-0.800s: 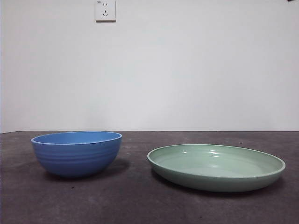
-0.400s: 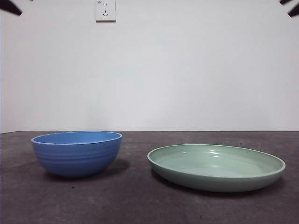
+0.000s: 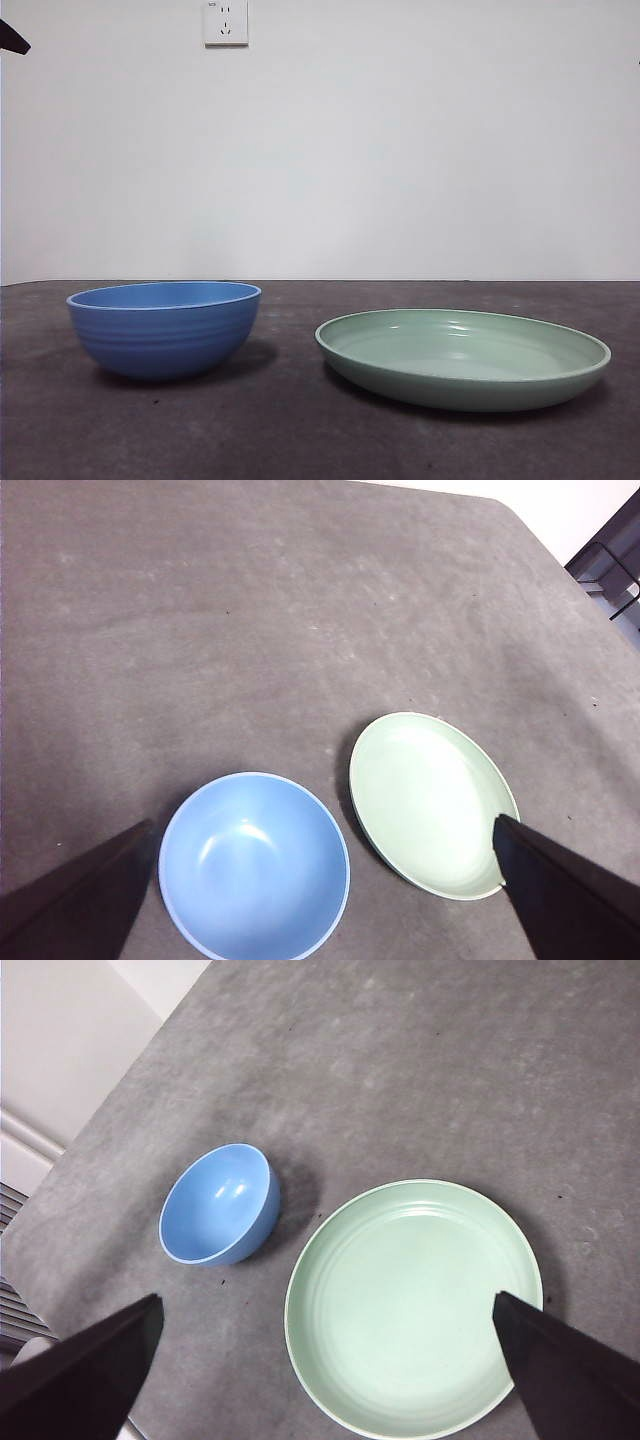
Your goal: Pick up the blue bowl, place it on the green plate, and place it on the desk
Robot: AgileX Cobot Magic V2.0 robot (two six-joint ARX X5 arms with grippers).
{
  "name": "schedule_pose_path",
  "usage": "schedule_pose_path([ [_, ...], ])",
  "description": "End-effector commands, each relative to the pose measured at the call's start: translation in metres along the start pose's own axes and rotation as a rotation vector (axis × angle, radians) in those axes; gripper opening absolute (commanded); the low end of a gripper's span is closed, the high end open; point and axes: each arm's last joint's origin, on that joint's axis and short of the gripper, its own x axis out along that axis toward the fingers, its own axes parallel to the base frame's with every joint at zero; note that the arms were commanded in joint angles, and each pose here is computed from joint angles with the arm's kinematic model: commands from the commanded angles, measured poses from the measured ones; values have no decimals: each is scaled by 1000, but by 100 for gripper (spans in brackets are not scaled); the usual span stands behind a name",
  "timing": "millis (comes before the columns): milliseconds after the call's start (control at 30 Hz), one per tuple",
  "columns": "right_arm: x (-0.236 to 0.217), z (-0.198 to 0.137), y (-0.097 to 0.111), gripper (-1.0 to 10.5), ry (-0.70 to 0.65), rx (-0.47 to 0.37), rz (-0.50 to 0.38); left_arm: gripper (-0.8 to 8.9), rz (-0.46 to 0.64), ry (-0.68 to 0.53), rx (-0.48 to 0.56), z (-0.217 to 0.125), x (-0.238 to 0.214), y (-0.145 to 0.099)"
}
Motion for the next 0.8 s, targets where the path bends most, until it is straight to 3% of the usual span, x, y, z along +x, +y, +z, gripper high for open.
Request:
schedule_pose_path([
  [33,-1,5,1,568,-14,-25,4,622,-7,3,-21,5,0,-1],
  [300,-1,5,1,568,-15,-26,4,623,20,211,-144,-7,28,18],
  [533,-1,5,1,568,-15,-25,4,623,146,372,-221,-15,73,50],
  [800,-1,5,1,568,-15,-23,4,622,224,481,-221,-28,127,77],
])
